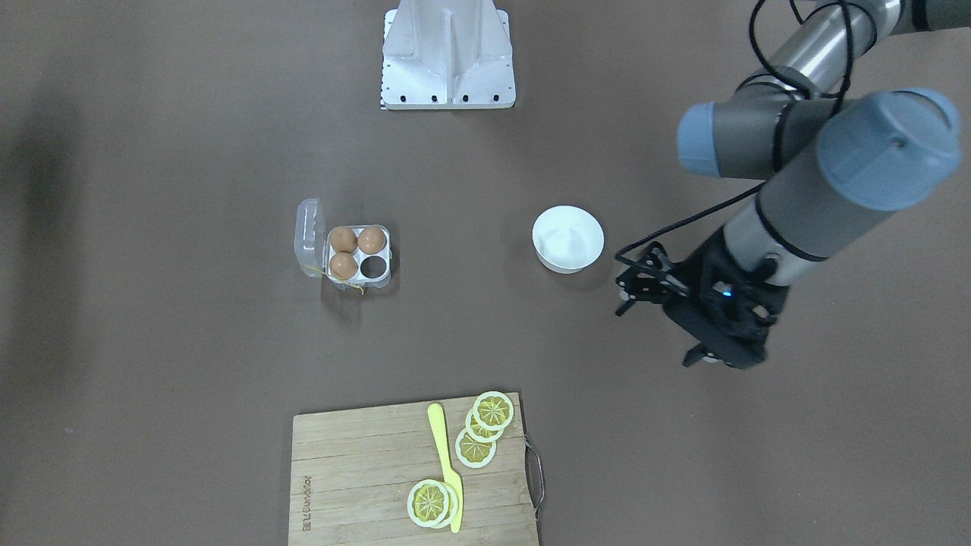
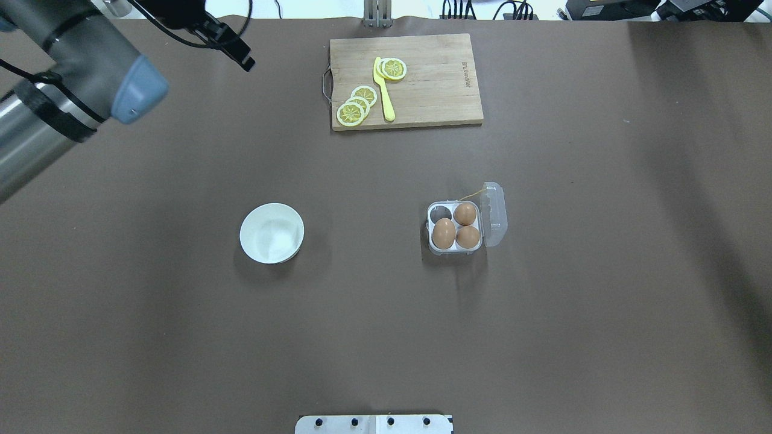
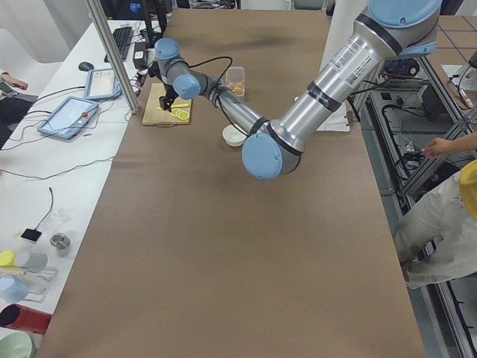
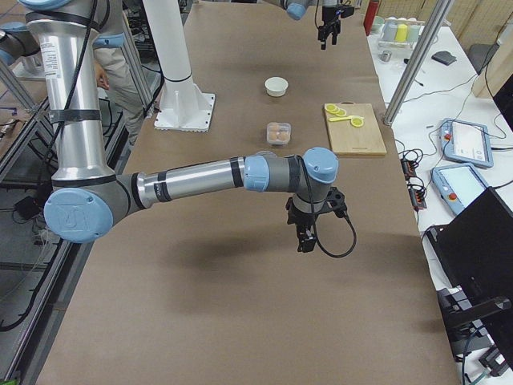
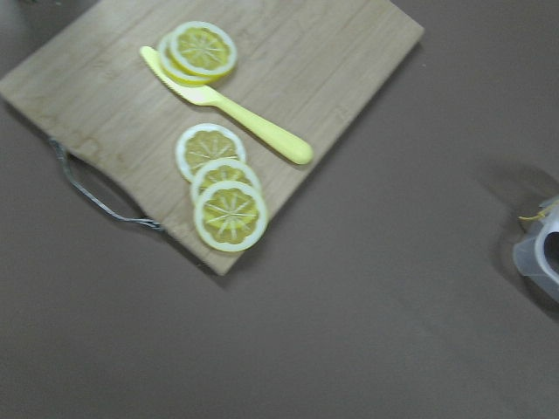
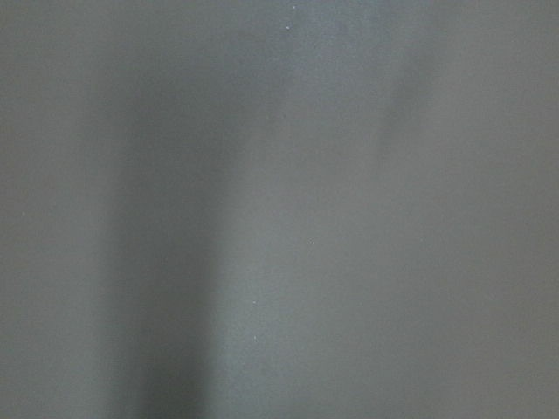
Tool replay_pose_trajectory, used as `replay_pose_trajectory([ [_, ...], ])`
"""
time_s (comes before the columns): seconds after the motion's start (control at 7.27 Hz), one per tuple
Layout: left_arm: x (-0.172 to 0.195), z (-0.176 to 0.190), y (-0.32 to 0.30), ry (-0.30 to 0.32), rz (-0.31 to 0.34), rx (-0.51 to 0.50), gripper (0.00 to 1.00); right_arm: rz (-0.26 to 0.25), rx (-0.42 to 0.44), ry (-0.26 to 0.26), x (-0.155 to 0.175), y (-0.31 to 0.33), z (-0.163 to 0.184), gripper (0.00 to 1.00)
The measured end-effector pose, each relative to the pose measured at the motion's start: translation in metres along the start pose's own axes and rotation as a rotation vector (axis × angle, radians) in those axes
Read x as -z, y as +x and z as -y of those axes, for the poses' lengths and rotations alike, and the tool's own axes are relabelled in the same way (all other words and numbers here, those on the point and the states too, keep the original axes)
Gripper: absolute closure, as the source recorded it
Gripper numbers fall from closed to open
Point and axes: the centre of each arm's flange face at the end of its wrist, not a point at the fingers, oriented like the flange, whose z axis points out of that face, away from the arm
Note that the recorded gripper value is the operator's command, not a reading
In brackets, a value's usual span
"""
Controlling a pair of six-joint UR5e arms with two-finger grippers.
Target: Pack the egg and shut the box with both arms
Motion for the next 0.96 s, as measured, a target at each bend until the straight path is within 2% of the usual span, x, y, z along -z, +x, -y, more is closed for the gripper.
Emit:
replay_pose_trajectory([
  [0.14, 0.036, -0.015, -0.058, 0.004, 0.032, 0.091, 0.03, 0.008, 0.009, 0.001, 0.0, -0.005, 0.003, 0.0],
  [0.41, 0.079, -0.072, -0.162, -0.02, 0.109, 0.286, 0.02, 0.014, 0.025, -0.001, -0.001, -0.014, 0.008, 0.0],
  [0.55, 0.099, -0.102, -0.203, -0.037, 0.142, 0.372, 0.02, 0.015, 0.037, 0.0, 0.0, -0.018, 0.011, 0.05],
  [0.69, 0.11, -0.134, -0.231, -0.052, 0.162, 0.418, 0.02, 0.014, 0.053, 0.001, 0.002, -0.022, 0.014, 0.41],
  [0.83, 0.118, -0.165, -0.253, -0.063, 0.174, 0.439, 0.02, 0.019, 0.065, -0.01, 0.004, -0.032, 0.022, 0.67],
  [0.96, 0.126, -0.194, -0.271, -0.069, 0.184, 0.445, 0.02, 0.03, 0.074, -0.038, 0.009, -0.051, 0.041, 0.98],
])
